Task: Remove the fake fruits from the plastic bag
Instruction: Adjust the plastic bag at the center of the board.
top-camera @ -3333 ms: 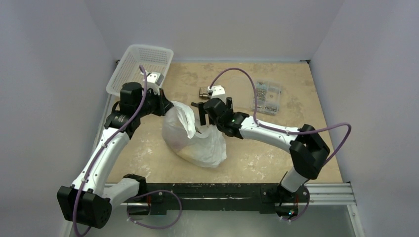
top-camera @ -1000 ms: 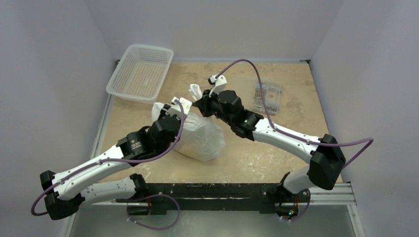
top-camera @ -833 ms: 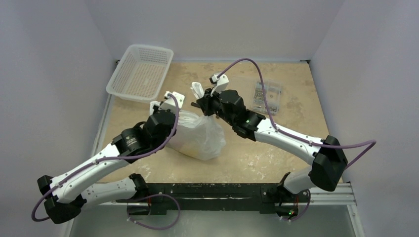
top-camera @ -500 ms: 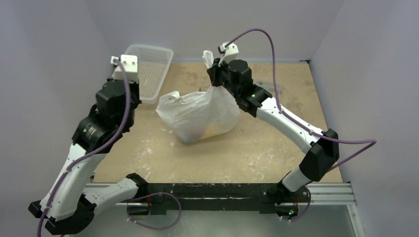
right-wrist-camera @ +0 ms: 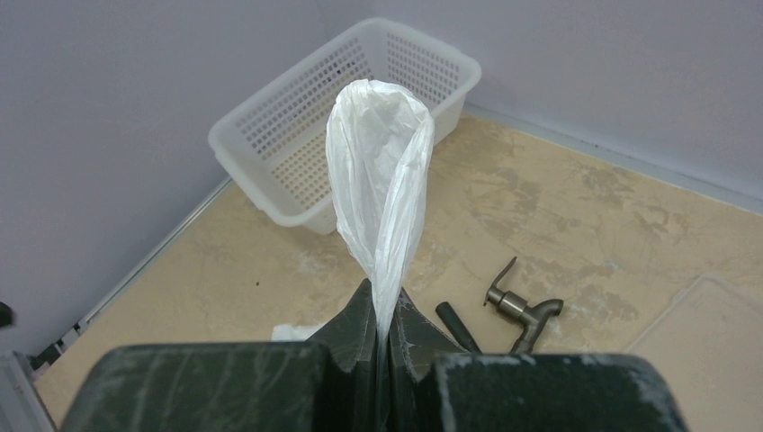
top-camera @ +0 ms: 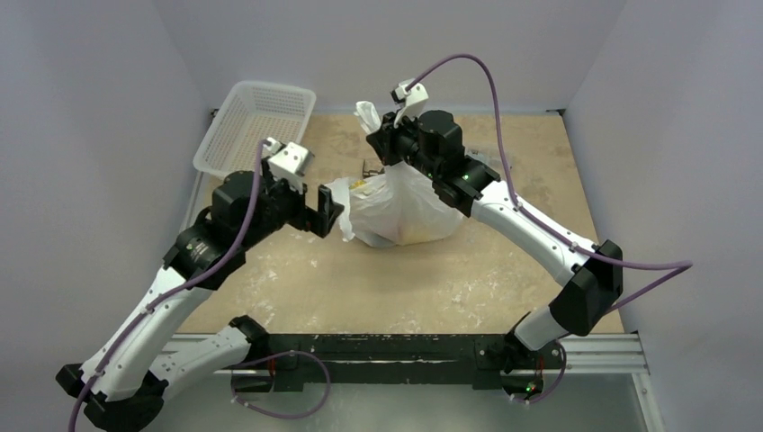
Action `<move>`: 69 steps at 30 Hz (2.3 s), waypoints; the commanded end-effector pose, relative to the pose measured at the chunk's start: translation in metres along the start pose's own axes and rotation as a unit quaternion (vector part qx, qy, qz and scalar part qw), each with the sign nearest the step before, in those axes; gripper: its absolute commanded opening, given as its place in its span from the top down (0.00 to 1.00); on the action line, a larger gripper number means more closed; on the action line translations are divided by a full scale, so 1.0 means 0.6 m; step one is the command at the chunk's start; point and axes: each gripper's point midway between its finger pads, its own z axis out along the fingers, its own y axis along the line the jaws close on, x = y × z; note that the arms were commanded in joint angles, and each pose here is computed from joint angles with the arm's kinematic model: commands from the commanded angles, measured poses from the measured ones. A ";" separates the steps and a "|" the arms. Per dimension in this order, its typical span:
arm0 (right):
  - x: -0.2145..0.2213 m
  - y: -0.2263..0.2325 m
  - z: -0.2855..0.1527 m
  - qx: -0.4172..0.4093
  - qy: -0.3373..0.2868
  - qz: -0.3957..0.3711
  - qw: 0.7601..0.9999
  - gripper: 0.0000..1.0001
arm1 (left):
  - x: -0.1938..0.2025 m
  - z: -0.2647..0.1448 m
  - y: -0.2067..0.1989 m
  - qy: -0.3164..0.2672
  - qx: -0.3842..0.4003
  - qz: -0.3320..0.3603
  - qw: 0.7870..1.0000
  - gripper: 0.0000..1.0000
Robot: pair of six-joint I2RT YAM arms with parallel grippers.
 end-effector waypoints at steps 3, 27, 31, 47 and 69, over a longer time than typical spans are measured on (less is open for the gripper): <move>-0.047 0.031 -0.019 -0.040 -0.033 0.011 0.999 1.00 | -0.008 0.013 -0.081 -0.030 0.077 0.080 0.993 0.00; -0.038 0.034 -0.034 -0.051 -0.037 0.006 0.998 1.00 | 0.091 0.114 0.036 0.142 -0.113 0.064 0.981 0.28; -0.049 0.034 -0.027 -0.051 -0.047 -0.009 0.998 1.00 | 0.084 0.079 0.063 0.169 -0.130 0.068 0.975 0.91; -0.143 0.003 0.095 -0.042 -0.044 0.009 0.998 1.00 | -0.001 -0.177 -0.020 0.059 -0.010 -0.151 0.987 1.00; 0.133 -0.171 -0.103 0.272 0.216 0.052 0.936 0.05 | 0.142 -0.073 -0.131 0.104 0.160 -0.317 0.929 1.00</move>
